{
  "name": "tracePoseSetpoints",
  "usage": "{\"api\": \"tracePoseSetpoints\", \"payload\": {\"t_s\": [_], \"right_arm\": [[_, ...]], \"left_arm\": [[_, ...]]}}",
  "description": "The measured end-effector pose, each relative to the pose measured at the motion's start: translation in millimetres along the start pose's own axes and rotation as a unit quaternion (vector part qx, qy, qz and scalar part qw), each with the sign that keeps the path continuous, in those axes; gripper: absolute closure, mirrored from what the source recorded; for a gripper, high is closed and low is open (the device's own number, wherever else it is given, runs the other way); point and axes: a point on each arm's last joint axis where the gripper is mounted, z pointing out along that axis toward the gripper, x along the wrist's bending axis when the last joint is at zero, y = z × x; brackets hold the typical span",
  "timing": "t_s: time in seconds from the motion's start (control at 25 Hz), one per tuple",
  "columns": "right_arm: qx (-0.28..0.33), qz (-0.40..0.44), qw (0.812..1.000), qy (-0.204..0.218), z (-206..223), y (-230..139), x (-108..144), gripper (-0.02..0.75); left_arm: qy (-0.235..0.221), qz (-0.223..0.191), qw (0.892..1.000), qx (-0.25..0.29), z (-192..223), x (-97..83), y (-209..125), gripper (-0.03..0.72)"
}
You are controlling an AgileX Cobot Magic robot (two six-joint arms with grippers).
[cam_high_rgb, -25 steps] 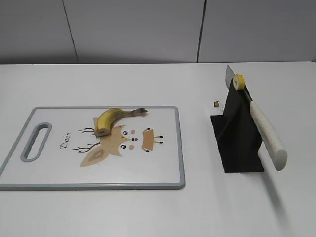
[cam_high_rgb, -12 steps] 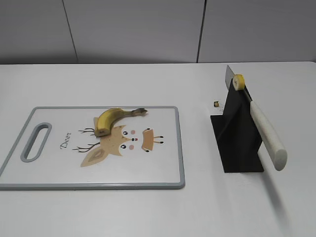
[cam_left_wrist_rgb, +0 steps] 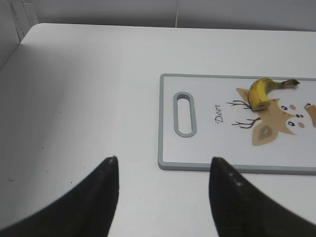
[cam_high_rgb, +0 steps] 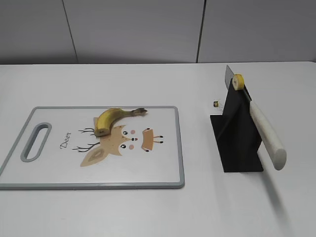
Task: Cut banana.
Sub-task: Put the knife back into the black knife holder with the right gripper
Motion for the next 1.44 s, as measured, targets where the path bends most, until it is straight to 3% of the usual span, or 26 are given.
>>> {"api": "tracePoseSetpoints", "payload": {"t_s": [0.2, 0.4, 1.04, 1.44], "right_arm": [[0.001, 0.030, 0.997, -0.067, 1.9, 0.8, -1.6, 0.146], [0.001, 0.048, 0.993, -0.105, 2.9, 1.3, -2.5, 0.146], [-0.015, 0.085, 0.994, -0.061, 4.3, 4.5, 5.7, 0.148], [-0.016, 0.086, 0.994, -0.059, 4.4, 4.6, 6.1, 0.148]], "left_arm": [[0.000, 0.000, 1.000, 0.000, 0.0, 0.0, 0.0, 0.129], [0.000, 0.000, 1.000, 0.000, 0.0, 0.0, 0.0, 0.129], [0.000, 0.000, 1.000, 0.000, 0.0, 0.0, 0.0, 0.130], [0.000, 0.000, 1.000, 0.000, 0.0, 0.0, 0.0, 0.130]]}}
